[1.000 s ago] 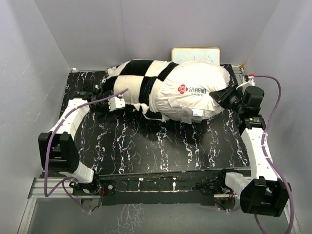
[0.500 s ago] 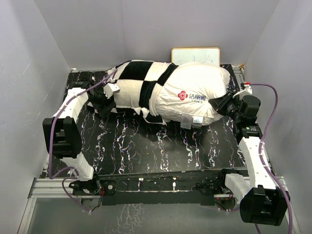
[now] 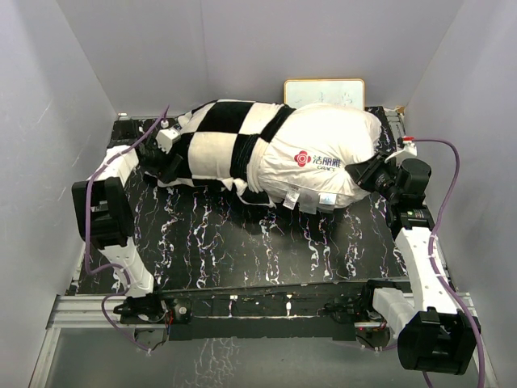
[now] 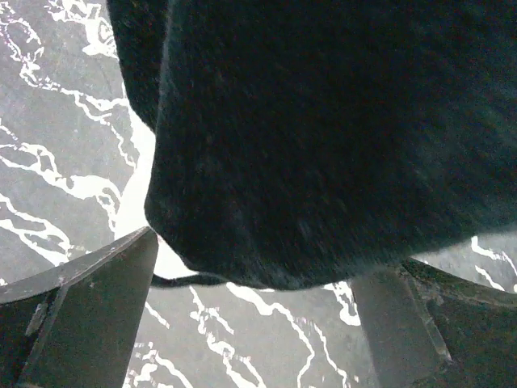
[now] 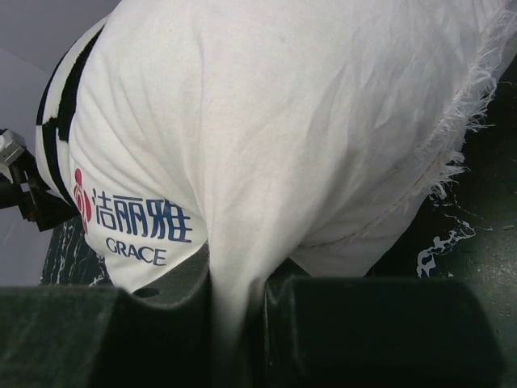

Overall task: Remove the pillowcase from the pillow
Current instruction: Remove the pillow from the pillowcase.

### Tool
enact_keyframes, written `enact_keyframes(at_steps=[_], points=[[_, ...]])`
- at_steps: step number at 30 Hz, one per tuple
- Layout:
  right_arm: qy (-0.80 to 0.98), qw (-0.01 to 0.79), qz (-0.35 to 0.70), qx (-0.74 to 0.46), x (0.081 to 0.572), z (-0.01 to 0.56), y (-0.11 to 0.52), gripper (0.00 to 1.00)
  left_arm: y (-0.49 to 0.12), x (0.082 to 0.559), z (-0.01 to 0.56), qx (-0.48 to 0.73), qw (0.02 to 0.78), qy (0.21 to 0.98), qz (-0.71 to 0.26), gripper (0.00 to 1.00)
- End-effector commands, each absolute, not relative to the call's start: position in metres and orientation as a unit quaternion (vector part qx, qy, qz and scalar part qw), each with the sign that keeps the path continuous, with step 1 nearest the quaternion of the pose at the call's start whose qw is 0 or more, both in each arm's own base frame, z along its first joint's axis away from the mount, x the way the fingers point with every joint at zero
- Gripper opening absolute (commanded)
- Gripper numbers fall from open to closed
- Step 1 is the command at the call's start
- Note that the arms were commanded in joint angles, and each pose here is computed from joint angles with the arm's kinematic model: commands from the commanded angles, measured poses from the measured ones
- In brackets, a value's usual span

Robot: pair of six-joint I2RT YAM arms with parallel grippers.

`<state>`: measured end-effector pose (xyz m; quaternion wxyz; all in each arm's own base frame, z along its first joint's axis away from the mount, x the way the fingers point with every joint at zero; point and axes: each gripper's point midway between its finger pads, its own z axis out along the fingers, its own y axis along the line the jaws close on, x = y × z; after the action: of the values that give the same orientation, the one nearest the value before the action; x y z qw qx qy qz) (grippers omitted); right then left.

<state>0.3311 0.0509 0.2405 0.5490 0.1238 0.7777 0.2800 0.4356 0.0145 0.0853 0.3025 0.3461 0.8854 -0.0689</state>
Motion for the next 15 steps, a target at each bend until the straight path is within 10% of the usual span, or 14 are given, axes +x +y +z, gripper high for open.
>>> enact_keyframes(at_steps=[1, 11, 15], points=[[0.754, 0.594, 0.267, 0.090, 0.337, 0.265, 0.048, 0.09, 0.006, 0.466, 0.092, 0.314, 0.355, 0.876, -0.092, 0.97], [0.739, 0.597, 0.305, 0.057, 0.331, 0.272, 0.064, 0.08, 0.006, 0.493, 0.063, 0.341, 0.360, 0.863, -0.097, 0.97], [0.735, 0.598, 0.316, 0.044, 0.330, 0.275, 0.068, 0.09, -0.006, 0.482, 0.049, 0.372, 0.345, 0.851, -0.135, 0.69]])
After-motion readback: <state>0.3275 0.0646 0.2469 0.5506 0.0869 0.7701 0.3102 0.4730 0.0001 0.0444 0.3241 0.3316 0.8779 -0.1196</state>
